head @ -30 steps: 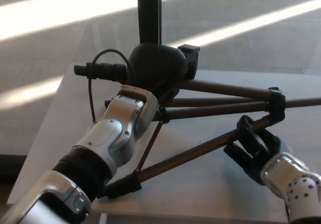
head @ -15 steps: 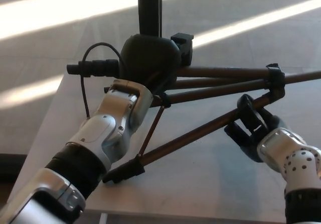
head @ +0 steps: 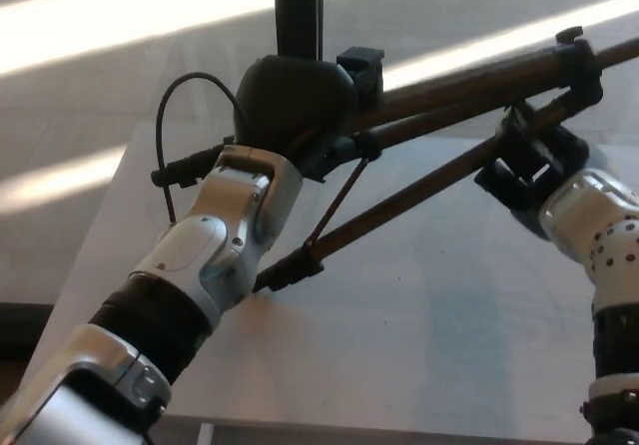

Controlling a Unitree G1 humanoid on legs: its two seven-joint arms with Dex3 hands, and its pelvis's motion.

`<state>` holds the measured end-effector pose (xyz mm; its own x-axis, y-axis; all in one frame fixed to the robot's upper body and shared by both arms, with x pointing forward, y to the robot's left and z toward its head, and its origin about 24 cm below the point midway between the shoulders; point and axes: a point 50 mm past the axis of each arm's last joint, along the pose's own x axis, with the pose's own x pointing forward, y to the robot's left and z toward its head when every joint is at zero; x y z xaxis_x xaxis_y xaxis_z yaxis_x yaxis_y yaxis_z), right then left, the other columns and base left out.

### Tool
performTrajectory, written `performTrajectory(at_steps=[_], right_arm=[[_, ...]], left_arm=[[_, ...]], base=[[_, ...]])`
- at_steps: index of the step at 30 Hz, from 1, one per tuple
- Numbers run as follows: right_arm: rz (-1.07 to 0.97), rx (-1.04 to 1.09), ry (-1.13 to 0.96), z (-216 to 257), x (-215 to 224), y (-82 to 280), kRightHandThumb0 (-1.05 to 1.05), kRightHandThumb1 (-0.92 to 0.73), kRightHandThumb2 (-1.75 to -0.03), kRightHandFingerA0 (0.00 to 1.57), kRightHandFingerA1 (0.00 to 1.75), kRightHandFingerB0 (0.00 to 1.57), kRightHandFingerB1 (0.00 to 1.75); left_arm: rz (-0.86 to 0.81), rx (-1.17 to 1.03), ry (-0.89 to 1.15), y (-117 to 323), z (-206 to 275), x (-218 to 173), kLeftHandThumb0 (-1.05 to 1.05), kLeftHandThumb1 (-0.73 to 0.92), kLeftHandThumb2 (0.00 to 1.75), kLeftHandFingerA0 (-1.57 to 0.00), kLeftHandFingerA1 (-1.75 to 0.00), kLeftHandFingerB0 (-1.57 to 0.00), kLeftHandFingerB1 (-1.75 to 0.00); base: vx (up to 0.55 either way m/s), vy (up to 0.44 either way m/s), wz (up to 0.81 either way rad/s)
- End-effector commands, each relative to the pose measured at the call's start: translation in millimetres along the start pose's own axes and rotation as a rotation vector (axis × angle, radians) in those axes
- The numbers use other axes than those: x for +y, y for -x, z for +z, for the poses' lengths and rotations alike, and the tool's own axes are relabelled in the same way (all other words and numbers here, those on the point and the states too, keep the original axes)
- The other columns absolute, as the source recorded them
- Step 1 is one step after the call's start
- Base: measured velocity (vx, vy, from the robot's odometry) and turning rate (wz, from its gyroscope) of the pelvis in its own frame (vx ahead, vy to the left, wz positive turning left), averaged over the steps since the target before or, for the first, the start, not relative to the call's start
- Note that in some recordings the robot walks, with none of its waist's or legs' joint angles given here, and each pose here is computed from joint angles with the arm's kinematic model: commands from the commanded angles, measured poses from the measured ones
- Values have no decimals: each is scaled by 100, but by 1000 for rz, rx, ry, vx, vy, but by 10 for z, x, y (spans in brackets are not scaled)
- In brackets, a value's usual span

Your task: Use both hands of the robot to pick up the tripod lying in the middle of the desk and make it stand upright on the desk

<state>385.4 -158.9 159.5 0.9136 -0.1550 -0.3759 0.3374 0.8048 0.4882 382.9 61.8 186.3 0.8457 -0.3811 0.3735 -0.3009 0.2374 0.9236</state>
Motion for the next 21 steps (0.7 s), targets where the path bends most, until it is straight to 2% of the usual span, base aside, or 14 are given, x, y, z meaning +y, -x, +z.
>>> performTrajectory(at_steps=[1,4,5,7,10,12,14,16,17,19,20,21], right_arm=[[99,-178,100,567,276,182,-27,-56,-126,103,175,79,167],[132,-169,206,685,390,238,-28,-56,-124,105,175,79,167],[145,-178,305,737,458,272,-26,-54,-127,103,175,73,171],[152,-203,422,780,519,310,-26,-52,-127,99,175,68,171],[172,-218,558,845,594,357,-24,-55,-124,97,175,64,169],[174,-217,562,852,589,351,-24,-55,-124,97,175,64,169],[165,-229,659,928,613,355,-23,-57,-121,98,175,78,155],[139,-250,742,961,630,358,-23,-54,-120,96,175,78,158],[118,-262,811,975,645,356,-27,-51,-114,95,175,71,167],[89,-271,897,995,658,353,-27,-51,-114,95,175,71,167],[73,-276,935,1007,672,352,-29,-52,-108,93,175,75,164],[61,-284,957,1020,685,346,-27,-48,-111,96,175,72,170]], left_arm=[[-27,19,-6,7,-60,-24,-15,48,91,-89,-175,-68,-166],[-27,40,37,20,-83,-28,-15,51,91,-90,-175,-68,-163],[-32,61,55,21,-93,-23,-18,56,91,-89,-175,-72,-155],[-40,69,61,23,-101,-23,-17,56,87,-88,-175,-67,-159],[-42,86,86,39,-122,-31,-18,55,86,-88,-175,-74,-151],[-43,85,85,32,-124,-27,-18,55,86,-88,-175,-74,-151],[-50,115,118,60,-165,-32,-18,54,84,-86,-175,-71,-154],[-40,123,140,80,-173,-41,-18,52,84,-88,-175,-70,-158],[-38,125,146,94,-175,-49,-16,50,85,-89,-175,-68,-163],[-34,125,152,112,-176,-58,-16,50,85,-89,-175,-68,-163],[-33,128,156,119,-173,-66,-15,49,85,-89,-175,-67,-166],[-35,134,146,128,-167,-80,-15,49,88,-89,-175,-67,-167]], base=[[0,0,0],[0,0,0],[0,0,0],[0,0,0],[0,0,0],[0,0,0],[0,0,0],[0,0,0],[0,0,0],[0,0,0],[0,0,0],[0,0,0]])
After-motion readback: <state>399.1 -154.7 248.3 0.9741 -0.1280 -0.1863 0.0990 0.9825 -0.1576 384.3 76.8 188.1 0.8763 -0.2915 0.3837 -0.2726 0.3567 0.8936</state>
